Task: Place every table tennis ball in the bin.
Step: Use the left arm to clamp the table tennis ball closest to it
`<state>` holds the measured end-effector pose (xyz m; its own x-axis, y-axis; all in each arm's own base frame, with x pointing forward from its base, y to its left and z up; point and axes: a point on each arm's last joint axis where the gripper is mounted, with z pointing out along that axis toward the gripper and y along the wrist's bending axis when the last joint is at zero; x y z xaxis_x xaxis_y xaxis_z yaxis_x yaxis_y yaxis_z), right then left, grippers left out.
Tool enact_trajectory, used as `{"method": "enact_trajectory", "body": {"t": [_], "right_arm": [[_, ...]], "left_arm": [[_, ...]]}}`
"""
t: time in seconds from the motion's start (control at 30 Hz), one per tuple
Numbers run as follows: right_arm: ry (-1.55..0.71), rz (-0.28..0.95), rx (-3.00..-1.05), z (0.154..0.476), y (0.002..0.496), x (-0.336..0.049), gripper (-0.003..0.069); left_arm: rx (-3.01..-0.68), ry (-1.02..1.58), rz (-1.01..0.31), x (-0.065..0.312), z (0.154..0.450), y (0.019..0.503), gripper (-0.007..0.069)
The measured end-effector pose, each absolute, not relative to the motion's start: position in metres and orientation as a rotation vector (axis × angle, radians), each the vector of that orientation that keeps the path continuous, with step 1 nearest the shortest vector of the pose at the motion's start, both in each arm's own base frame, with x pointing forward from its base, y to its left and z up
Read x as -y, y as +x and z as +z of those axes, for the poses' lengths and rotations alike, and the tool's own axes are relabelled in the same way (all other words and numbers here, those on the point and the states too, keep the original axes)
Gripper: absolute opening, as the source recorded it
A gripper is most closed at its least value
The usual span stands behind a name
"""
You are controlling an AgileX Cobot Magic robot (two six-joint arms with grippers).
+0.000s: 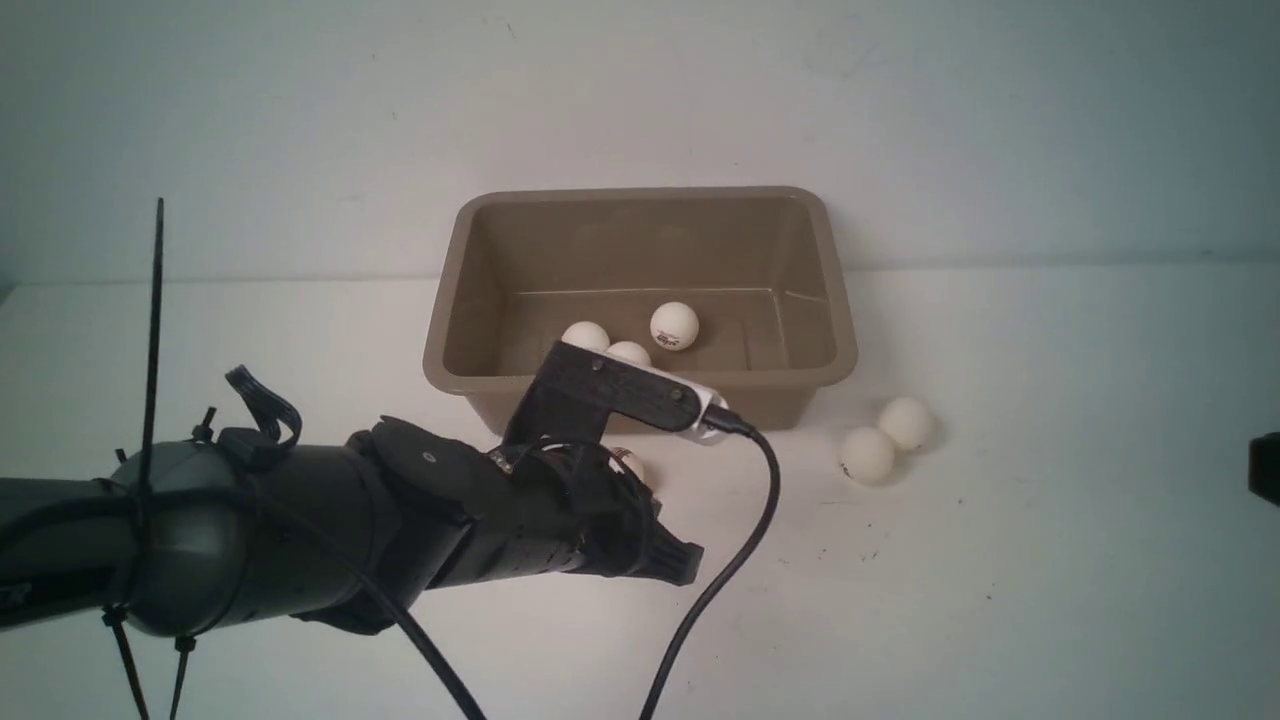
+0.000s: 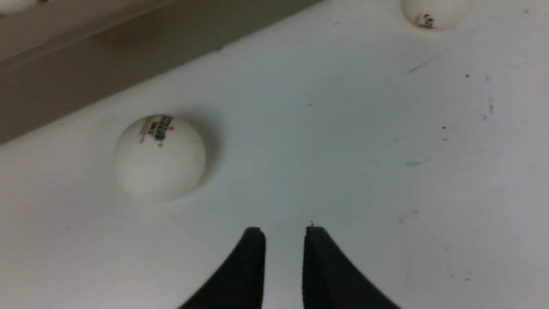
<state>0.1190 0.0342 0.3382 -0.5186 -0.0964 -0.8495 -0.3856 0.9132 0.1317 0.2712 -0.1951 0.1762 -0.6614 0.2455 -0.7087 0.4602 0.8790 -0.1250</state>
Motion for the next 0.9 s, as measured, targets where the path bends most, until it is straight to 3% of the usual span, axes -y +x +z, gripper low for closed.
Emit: {"method": "enact_trajectory", "body": {"t": [0.2,0.33,0.9], "right_arm": [[-0.346,0.382,-2.105,0.338,0.119,-0.035,-0.0010],[-0.360,0.406,-2.087,0.339,0.119,-0.037,-0.0010],[-0.343,0.457,-2.078,0.341,0.118,-0.039,-0.0010]], "left_arm": [[-2.293,0.511,-0.412,0.200,0.184,0.275,0.0345],[-2.291,0.440,-0.377,0.197,0.185,0.279,0.0450],[-2.331,0.406,-0.308,0.207,0.160,0.300,0.0482]]}}
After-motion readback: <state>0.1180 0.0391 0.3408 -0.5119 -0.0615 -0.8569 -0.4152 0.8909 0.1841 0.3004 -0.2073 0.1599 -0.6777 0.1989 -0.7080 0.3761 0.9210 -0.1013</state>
